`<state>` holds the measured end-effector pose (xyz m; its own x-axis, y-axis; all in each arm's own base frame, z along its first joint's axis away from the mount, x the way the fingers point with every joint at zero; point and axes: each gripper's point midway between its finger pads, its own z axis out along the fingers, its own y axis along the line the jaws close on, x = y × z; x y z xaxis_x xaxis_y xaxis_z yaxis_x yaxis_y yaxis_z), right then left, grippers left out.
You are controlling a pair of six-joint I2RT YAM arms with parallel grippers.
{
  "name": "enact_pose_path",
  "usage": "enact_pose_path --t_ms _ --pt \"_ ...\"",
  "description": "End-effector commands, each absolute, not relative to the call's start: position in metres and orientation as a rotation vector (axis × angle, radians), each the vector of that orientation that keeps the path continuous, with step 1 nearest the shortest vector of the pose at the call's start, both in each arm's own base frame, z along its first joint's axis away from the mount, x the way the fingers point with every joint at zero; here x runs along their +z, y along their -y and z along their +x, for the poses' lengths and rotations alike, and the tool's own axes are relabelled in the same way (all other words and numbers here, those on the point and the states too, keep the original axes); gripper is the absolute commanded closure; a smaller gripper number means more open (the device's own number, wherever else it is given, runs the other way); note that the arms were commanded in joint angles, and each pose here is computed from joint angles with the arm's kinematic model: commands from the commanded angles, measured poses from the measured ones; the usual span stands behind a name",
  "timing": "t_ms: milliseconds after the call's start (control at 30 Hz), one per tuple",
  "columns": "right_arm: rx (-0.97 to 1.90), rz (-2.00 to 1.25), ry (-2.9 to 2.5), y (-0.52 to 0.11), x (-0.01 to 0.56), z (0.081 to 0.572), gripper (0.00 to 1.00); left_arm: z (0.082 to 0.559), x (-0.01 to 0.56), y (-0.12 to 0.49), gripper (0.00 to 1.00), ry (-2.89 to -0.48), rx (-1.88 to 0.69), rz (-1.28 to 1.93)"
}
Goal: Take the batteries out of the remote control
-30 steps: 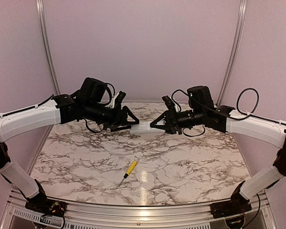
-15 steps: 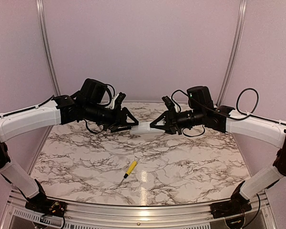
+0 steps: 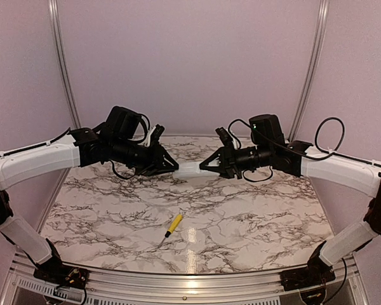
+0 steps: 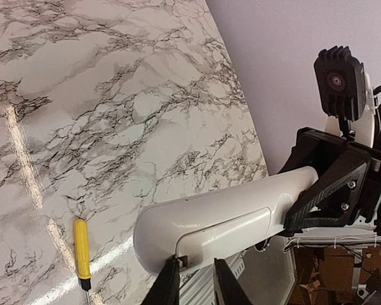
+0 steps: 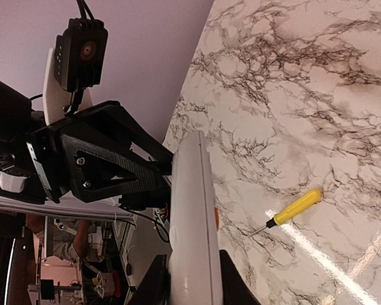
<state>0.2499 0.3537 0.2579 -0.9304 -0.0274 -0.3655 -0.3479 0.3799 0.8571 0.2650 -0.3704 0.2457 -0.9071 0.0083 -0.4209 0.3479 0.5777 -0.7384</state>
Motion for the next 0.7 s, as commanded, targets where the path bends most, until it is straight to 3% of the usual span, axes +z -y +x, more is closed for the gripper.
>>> enact_pose_path --t_ms 0,667 --pt "1.646 -0.423 -2.217 -0.3673 0.29 0.2457 1.0 0.2507 0.2643 0.3791 0.83 -2.372 -1.358 0.355" --pt "1.653 -0.465 -2.224 -0.3676 0.2879 0.241 1.0 0.25 0.2642 0.3796 1.0 -2.37 -1.364 0.31"
